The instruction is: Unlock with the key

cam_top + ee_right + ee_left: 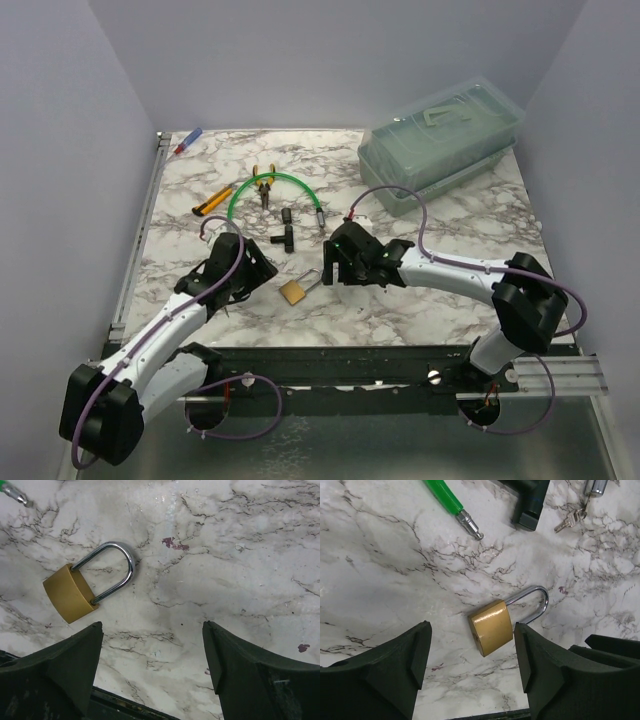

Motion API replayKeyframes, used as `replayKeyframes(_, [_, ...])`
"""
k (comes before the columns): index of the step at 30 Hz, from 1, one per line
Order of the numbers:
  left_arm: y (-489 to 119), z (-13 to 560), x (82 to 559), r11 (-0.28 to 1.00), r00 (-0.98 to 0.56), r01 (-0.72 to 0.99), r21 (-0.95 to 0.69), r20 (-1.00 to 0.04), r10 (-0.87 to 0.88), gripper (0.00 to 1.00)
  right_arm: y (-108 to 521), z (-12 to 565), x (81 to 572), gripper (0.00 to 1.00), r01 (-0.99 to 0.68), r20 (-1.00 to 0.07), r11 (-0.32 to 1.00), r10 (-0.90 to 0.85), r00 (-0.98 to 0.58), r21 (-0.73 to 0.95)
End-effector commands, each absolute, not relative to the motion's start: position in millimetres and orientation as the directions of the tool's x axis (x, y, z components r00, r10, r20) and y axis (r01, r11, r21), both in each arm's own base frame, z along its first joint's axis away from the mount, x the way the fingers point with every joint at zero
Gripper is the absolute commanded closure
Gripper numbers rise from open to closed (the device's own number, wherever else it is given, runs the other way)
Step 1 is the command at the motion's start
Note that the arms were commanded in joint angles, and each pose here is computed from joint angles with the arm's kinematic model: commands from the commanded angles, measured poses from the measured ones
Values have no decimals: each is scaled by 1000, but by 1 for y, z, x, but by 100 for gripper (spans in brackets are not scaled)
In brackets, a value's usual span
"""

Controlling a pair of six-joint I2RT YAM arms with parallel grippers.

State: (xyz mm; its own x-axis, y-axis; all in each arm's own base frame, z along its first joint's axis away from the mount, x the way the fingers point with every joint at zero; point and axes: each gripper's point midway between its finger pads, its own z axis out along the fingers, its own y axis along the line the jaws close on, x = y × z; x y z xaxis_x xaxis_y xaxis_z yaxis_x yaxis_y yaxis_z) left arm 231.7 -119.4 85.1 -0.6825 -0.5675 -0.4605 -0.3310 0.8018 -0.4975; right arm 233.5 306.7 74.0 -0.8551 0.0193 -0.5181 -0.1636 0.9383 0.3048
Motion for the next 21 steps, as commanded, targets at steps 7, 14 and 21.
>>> replayKeyframes(7, [-164,64,225,813,-804,-165,-558,-402,-439,30,299,59,235,15,-120,-526,956,42,-849,269])
replayKeyframes(14, [-183,54,227,826,-844,-158,-541,-361,-397,31,277,58,233,15,-75,-548,972,61,-835,222])
replayKeyframes(21, [-194,48,221,866,-867,-228,-446,-312,-389,29,260,57,225,15,-48,-548,978,73,-834,204])
